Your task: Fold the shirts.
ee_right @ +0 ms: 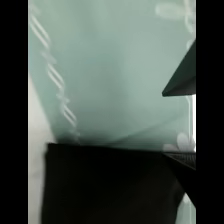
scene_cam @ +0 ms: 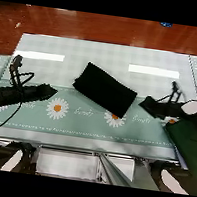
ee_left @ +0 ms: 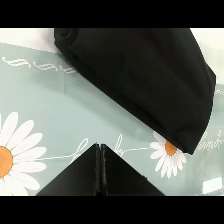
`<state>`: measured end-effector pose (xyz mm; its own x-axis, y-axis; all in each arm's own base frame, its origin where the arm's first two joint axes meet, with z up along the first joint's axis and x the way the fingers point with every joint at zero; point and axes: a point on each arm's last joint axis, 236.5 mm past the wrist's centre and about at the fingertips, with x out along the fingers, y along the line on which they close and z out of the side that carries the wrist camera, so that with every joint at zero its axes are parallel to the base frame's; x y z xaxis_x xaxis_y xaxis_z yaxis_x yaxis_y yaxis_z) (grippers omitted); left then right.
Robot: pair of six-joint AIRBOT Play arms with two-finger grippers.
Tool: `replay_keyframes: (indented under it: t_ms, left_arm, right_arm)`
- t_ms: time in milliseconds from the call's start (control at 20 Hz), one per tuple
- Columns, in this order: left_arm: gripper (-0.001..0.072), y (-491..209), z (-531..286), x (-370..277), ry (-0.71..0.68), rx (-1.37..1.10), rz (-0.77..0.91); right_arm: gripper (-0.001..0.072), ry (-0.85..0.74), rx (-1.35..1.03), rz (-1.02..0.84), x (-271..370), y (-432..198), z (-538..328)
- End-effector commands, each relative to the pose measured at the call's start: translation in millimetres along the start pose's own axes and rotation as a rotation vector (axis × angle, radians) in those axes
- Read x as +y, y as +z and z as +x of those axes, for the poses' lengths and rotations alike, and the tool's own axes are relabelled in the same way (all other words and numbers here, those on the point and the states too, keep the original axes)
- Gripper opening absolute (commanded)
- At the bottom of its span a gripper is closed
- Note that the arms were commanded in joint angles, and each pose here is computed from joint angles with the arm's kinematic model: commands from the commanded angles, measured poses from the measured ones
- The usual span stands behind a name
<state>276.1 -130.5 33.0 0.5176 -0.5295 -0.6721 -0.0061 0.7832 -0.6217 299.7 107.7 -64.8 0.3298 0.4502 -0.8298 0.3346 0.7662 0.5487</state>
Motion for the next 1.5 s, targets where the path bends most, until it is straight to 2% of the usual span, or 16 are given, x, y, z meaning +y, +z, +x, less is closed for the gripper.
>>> replay_keyframes:
  t_ms: [0,150,300,350,400,450,500,700,950,1200,1450]
  left_arm:
    - [0.0024,-1,1,0,0.0,0.003,-0.002]
    - [0.0025,-1,1,0,0.0,0.004,0.0]
    - [0.0025,-2,2,1,0.002,0.009,-0.002]
    - [0.0025,-2,3,2,0.004,0.013,-0.006]
    - [0.0025,-3,5,3,0.006,0.019,-0.009]
    - [0.0025,-3,6,4,0.008,0.023,-0.012]
    - [0.0025,-4,6,4,0.009,0.026,-0.014]
    - [0.0025,-4,7,5,0.011,0.028,-0.014]
    - [0.0025,-5,8,5,0.008,0.033,-0.021]
    - [0.0025,-4,8,-1,-0.018,0.032,-0.036]
    - [0.0025,3,8,-1,-0.018,0.002,-0.037]
  right_arm:
    - [0.0416,0.186,0.075,0.119,26,-13,37]
    - [0.0416,0.239,0.141,0.142,37,-10,56]
    - [0.0407,0.248,0.21,0.085,61,-14,78]
    - [0.0357,0.258,0.231,0.05,75,-16,84]
    - [0.0218,0.276,0.252,0.003,93,-19,88]
    - [0.0041,0.306,0.258,-0.077,115,-19,89]
    - [0.0025,0.333,0.256,-0.148,136,-18,87]
    - [0.0025,0.399,0.18,-0.379,217,21,44]
    - [0.0024,0.31,-0.048,-0.516,259,116,-55]
    - [0.0024,0.267,-0.149,-0.496,233,160,-168]
    - [0.0024,0.18,-0.322,-0.266,149,190,-278]
